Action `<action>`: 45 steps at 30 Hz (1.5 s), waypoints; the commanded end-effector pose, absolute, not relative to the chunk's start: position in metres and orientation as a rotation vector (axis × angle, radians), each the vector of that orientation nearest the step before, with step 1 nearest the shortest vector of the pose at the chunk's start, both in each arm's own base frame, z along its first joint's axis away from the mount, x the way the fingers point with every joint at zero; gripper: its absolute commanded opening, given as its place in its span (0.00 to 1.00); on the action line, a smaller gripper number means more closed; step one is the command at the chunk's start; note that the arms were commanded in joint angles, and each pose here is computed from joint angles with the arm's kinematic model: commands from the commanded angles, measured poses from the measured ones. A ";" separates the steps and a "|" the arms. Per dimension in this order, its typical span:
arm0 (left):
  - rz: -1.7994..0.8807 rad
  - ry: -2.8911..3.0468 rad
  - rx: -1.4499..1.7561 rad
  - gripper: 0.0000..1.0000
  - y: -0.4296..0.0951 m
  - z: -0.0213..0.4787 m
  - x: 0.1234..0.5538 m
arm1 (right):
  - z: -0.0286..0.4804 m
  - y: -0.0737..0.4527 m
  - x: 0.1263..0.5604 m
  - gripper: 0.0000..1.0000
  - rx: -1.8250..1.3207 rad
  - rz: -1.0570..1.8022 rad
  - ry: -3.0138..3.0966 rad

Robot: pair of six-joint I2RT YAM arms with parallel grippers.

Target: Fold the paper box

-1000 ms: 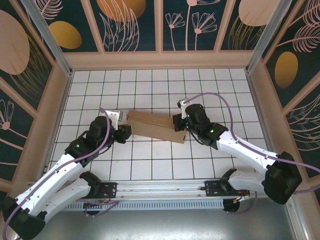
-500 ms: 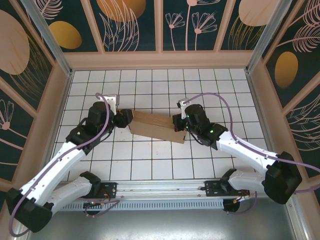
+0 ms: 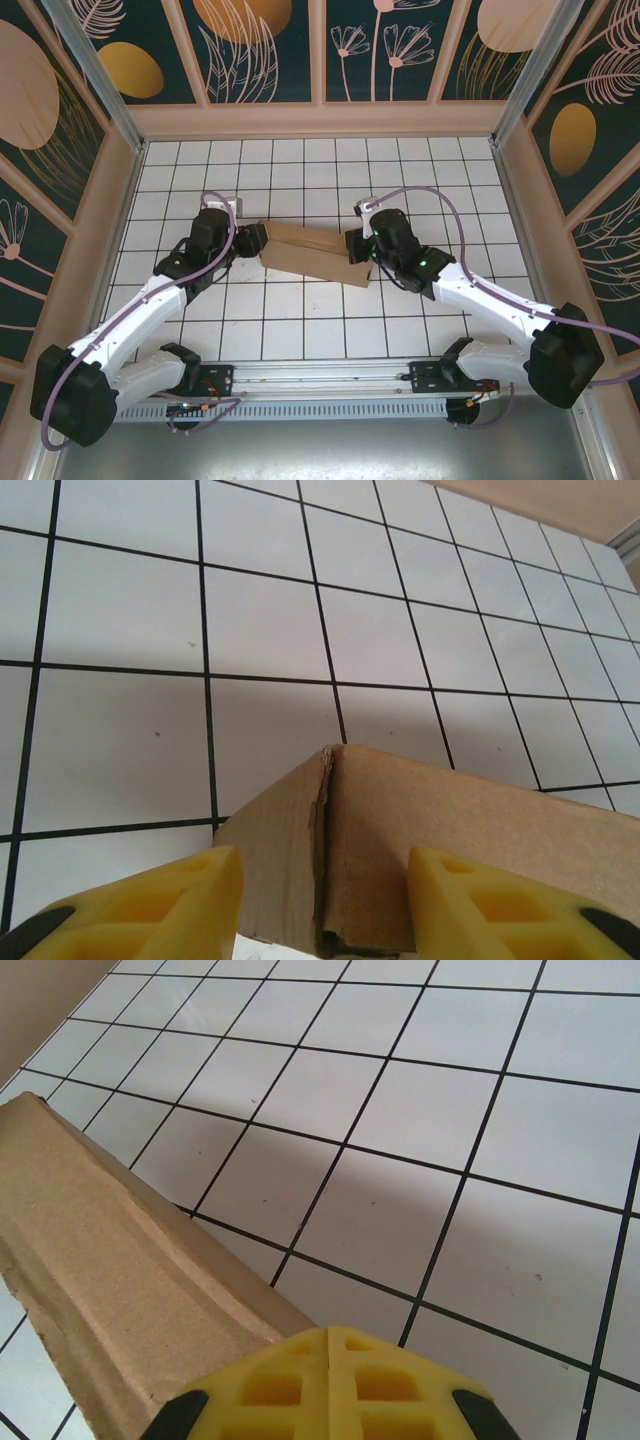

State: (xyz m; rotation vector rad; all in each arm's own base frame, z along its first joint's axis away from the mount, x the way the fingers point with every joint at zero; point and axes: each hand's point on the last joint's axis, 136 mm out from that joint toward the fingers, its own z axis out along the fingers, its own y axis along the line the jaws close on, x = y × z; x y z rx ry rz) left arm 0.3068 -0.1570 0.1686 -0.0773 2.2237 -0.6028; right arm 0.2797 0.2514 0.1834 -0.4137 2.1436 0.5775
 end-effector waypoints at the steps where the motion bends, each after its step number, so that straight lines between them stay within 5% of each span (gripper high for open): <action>1: -0.612 2.274 -0.160 0.46 -0.151 0.140 0.299 | 0.168 0.246 0.273 0.00 -0.432 0.536 2.187; 4: -0.622 2.296 -0.182 0.44 -0.150 0.125 0.293 | 0.174 0.247 0.274 0.03 -0.437 0.539 2.179; 10: -0.578 2.327 -0.178 0.40 -0.146 0.116 0.293 | 0.225 0.253 0.276 0.35 -0.424 0.629 2.117; 16: -0.579 2.324 -0.161 0.39 -0.147 0.118 0.293 | 0.259 0.236 0.278 0.41 -0.310 0.767 2.111; 27: -0.586 2.326 -0.158 0.39 -0.148 0.118 0.292 | 0.198 0.201 0.255 0.42 -0.158 0.718 2.298; 35: -0.619 2.344 -0.184 0.39 -0.151 0.110 0.289 | 0.131 0.198 0.233 0.29 -0.156 0.689 2.435; 41: -0.641 2.352 -0.206 0.38 -0.151 0.104 0.286 | 0.119 0.190 0.233 0.27 -0.132 0.634 2.463; 45: -0.649 2.355 -0.215 0.35 -0.151 0.101 0.283 | 0.141 0.189 0.241 0.35 -0.127 0.639 2.405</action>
